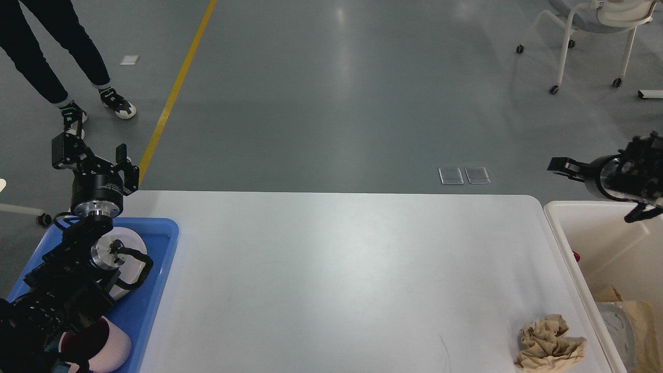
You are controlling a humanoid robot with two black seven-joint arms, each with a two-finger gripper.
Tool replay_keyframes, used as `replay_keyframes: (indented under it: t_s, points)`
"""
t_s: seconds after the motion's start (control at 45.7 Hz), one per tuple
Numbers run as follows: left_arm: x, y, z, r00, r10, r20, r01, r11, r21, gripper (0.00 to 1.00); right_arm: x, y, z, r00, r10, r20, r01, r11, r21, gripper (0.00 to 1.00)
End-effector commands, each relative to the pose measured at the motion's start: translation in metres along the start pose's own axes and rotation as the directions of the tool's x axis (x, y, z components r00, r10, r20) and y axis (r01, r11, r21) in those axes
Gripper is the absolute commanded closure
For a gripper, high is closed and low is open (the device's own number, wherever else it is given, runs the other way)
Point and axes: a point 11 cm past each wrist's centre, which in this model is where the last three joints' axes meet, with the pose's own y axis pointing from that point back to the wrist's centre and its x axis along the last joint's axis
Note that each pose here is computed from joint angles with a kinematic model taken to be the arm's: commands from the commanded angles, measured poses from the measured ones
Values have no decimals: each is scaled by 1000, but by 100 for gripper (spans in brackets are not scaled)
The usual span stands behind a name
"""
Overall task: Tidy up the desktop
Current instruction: 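Open the right gripper and raise it out of the bin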
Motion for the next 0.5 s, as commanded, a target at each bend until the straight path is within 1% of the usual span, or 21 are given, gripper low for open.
replay_keyframes:
  t_s: [0.0, 0.131, 0.197, 0.284, 0.372, 0.437, 0.481]
  points:
    - [0, 0, 0, 1000, 0, -1, 0, 1000, 1, 3, 11, 44, -60, 993, -83, -79, 91, 990, 107, 0]
    - [0, 0, 0, 1000, 0, 0, 0, 1000, 0, 3, 11, 89, -106, 972, -180, -153, 208, 961, 185, 0]
    - [0, 0, 0, 1000, 0, -1, 0, 1000, 1, 3, 3, 108, -119, 945, -258, -203, 297, 935, 195, 0]
    - [0, 0, 0, 1000, 0, 0, 0, 1000, 0, 3, -10, 129, -125, 888, -380, -260, 431, 884, 181, 0]
    - [0, 0, 0, 1000, 0, 0, 0, 1000, 0, 3, -15, 153, -128, 814, -489, -312, 551, 820, 153, 0]
    - [0, 0, 0, 1000, 0, 0, 0, 1000, 0, 3, -15, 176, -129, 768, -545, -337, 614, 776, 143, 0]
    - [0, 0, 0, 1000, 0, -1, 0, 1000, 1, 3, -13, 191, -130, 750, -565, -343, 637, 757, 147, 0]
